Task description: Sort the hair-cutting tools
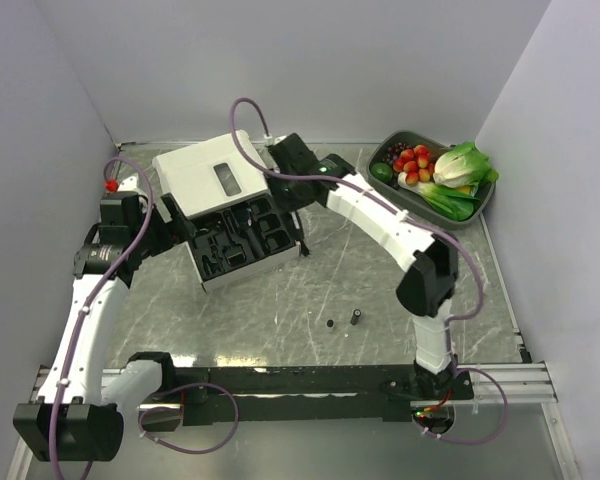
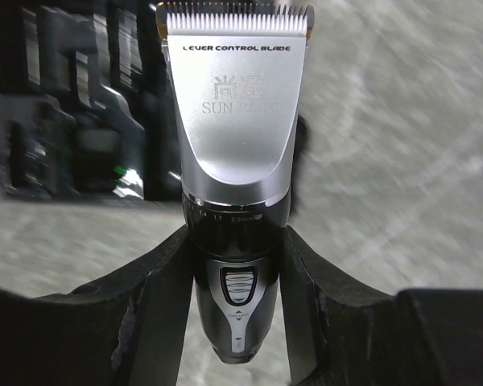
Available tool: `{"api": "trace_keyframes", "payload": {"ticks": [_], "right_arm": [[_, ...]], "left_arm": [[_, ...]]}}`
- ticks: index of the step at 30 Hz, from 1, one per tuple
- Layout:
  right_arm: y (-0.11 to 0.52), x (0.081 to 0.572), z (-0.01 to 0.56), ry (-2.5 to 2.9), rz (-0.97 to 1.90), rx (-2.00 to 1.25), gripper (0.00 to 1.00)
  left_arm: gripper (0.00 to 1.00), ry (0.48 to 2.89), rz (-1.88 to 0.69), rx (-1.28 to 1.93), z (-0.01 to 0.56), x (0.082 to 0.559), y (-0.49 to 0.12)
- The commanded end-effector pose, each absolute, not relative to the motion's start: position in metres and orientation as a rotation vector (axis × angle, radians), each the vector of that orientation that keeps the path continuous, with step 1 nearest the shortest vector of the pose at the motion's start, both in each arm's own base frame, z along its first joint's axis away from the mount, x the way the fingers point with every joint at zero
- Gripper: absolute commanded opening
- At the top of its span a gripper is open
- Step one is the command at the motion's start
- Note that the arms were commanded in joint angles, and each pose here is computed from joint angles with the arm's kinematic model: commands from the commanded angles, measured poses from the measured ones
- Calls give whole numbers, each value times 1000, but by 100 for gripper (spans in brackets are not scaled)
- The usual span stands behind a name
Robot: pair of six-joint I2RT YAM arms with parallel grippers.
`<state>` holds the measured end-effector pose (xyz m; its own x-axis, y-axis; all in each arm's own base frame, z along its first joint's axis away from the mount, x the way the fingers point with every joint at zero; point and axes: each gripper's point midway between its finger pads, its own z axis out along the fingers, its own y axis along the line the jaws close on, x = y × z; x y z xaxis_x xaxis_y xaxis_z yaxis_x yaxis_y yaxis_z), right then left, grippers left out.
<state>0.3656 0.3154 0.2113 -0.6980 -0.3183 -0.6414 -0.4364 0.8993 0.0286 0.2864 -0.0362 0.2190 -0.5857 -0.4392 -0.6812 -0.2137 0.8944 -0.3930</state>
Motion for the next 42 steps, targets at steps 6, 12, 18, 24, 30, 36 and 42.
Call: {"api": "trace_keyframes", "payload": {"ticks": [6,12,18,24,30,36,42], "right_arm": [[393,377,187,2400,460,-571,21],[426,378,174,2318,466,-606,21],[434,385,160,2301,449,-601,23],[433,398,148,2291,389,-572,23],[433,407,141,2270,345,-556,24],[432,409,123,2293,326,-536,24],[432,414,109,2295,303,-518,24]], "left_arm": [[97,2150,-378,-431,242,277,-41],[97,2142,-365,-424,245,271,-39],[97,2152,-369,-423,242,267,-39],[97,2159,-386,-419,238,265,-42],[97,2177,-378,-419,232,262,-42],[97,2182,-378,-420,231,262,-42],[97,2205,-394,-422,225,262,-44]]}}
